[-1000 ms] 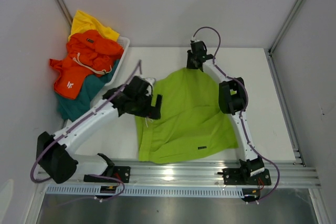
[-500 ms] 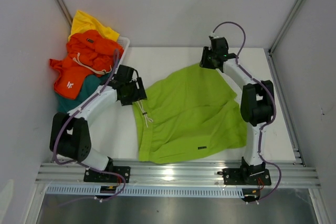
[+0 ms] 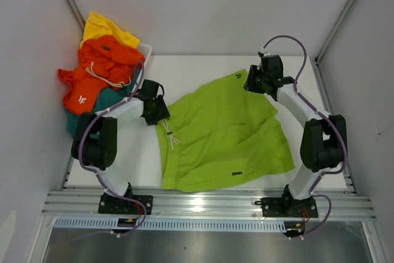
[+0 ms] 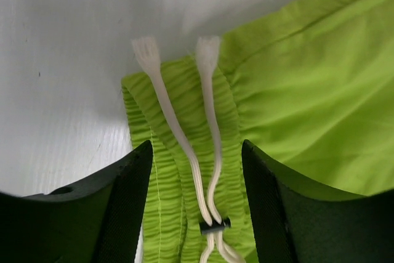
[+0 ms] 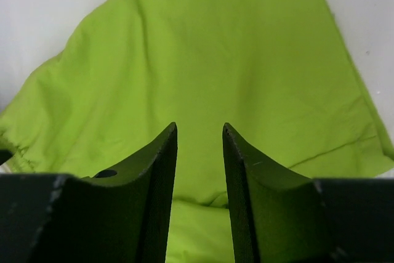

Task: Fold and stack the shorts
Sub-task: Flatten the shorts out

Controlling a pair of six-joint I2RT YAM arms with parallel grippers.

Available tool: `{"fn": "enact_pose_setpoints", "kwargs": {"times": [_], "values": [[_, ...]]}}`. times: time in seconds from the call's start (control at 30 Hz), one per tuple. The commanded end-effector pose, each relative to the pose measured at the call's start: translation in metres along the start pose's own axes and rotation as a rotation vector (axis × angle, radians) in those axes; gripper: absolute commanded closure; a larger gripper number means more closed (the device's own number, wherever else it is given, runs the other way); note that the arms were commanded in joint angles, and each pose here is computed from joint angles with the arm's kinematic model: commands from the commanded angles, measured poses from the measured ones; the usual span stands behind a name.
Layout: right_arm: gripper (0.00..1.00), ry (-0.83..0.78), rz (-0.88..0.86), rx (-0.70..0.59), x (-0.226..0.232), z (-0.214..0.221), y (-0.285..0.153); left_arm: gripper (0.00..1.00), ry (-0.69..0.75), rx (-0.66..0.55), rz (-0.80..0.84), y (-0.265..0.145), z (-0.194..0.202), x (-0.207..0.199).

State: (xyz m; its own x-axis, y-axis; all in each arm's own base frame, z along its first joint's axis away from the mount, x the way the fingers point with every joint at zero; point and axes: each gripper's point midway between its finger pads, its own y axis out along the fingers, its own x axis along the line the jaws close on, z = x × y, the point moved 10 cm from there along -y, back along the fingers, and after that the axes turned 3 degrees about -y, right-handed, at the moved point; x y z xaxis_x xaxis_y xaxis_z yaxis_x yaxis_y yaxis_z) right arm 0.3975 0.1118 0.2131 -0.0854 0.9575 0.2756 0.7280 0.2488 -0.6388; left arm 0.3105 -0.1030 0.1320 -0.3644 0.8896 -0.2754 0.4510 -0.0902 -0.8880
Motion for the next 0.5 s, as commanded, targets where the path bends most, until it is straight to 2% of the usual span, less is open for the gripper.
{"fn": "enact_pose_setpoints", "kwargs": {"times": [0.0, 0.13, 0.17, 0.23, 0.3, 0.33, 0.4, 0.47], "values": [[0.62, -0.026, -0.012, -0.118, 0.012, -0.011, -0.039, 0.40, -0.041, -0.048, -0.008, 0.012, -0.013, -0.003], [0.61, 0.017, 0.035, -0.121, -0.002, -0.002, -0.062, 0.48, -0.046, -0.042, -0.023, 0.026, -0.014, -0.002], [0.61, 0.033, 0.046, -0.100, -0.007, 0.006, -0.063, 0.55, -0.051, -0.046, -0.029, 0.029, -0.015, -0.002], [0.59, 0.046, 0.071, -0.080, -0.011, 0.016, -0.068, 0.62, -0.059, -0.062, -0.032, 0.031, -0.020, -0.004], [0.52, 0.068, 0.156, -0.071, -0.017, 0.030, -0.077, 0.90, -0.078, -0.076, -0.031, 0.034, -0.029, -0.005], [0.49, 0.076, 0.183, -0.047, -0.021, 0.038, -0.080, 1.00, -0.089, -0.078, -0.033, 0.035, -0.031, -0.004], [0.41, 0.105, 0.226, -0.020, -0.029, 0.053, -0.085, 1.00, -0.120, -0.114, -0.023, 0.032, -0.046, -0.006], [0.39, 0.139, 0.263, 0.020, -0.038, 0.063, -0.086, 1.00, -0.151, -0.133, -0.037, 0.032, -0.056, -0.003]]}}
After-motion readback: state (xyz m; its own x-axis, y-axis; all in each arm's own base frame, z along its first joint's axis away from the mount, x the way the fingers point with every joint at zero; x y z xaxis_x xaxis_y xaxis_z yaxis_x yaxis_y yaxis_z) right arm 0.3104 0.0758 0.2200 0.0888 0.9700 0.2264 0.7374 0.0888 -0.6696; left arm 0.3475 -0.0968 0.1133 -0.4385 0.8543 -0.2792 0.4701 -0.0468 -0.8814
